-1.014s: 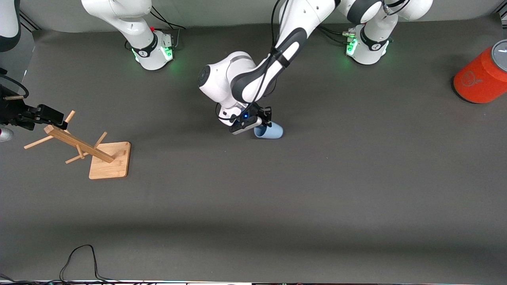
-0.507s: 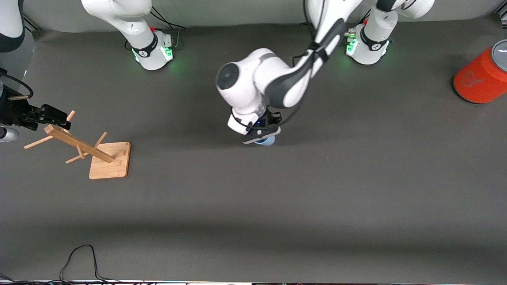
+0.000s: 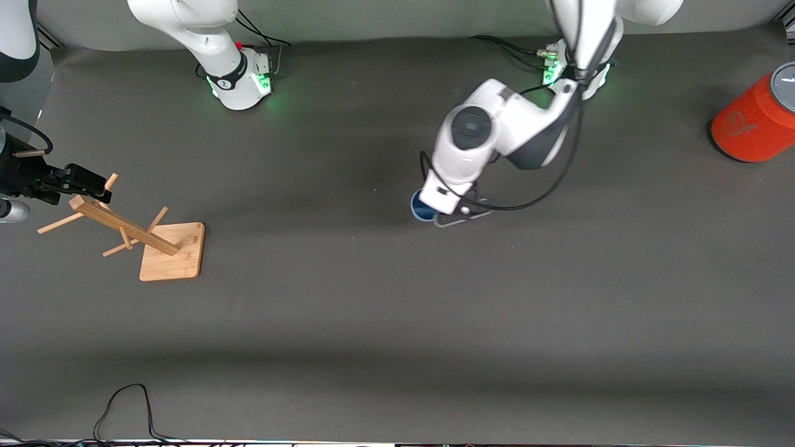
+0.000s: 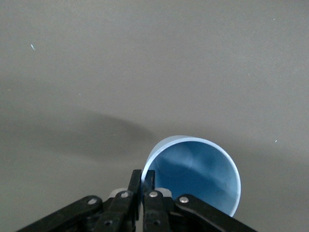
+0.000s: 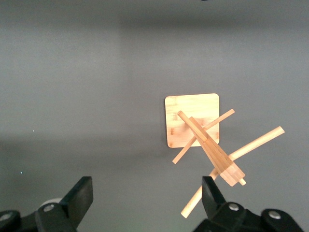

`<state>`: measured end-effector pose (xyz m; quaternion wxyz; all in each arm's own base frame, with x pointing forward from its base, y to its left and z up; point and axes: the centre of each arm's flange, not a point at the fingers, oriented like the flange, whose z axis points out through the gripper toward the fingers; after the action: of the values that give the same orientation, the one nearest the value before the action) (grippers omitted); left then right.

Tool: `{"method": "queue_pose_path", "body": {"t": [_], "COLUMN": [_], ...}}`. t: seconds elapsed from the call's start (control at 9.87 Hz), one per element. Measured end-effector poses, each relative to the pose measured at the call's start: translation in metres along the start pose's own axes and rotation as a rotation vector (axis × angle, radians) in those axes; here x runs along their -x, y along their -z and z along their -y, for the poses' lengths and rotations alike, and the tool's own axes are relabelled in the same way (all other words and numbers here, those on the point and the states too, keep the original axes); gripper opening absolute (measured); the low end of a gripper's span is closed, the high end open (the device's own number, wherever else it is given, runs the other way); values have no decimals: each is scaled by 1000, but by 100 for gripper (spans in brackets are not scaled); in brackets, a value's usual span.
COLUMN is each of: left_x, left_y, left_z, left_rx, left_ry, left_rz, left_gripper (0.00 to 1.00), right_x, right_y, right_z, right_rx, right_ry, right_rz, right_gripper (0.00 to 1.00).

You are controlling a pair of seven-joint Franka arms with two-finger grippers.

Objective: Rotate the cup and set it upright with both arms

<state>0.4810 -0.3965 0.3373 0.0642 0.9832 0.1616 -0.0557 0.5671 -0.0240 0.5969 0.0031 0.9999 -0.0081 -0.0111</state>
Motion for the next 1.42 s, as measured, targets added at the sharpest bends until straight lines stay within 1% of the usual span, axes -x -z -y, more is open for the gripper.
{"method": "queue_pose_path", "body": {"t": [0.1, 0.3, 0.61, 0.81, 0.91, 1.01, 1.32, 1.42], "left_x": [3, 16, 25, 28, 30, 32, 35, 34], "left_y": [-6, -22, -50, -64, -66, -66, -65, -60], "left_z": [10, 13, 9, 7, 6, 5, 2, 1], "left_rx": [22, 36, 39, 34, 35, 35, 37, 35], "left_ry": [11, 17, 21, 29, 27, 24, 17, 12], "left_rz": [-6, -10, -16, -13, -14, -14, -15, -17], "left_gripper": [5, 5, 5, 8, 19, 37, 80, 96], "right_x": [0, 0, 0, 0, 0, 0, 0, 0], "right_y": [0, 0, 0, 0, 0, 0, 0, 0], "right_z": [0, 0, 1, 1, 1, 1, 0, 0], "right_rx": [0, 0, 0, 0, 0, 0, 0, 0], "right_ry": [0, 0, 1, 1, 1, 1, 1, 0], "right_rz": [0, 0, 0, 0, 0, 0, 0, 0], "right_gripper": [100, 100, 100, 100, 100, 100, 100, 100]}}
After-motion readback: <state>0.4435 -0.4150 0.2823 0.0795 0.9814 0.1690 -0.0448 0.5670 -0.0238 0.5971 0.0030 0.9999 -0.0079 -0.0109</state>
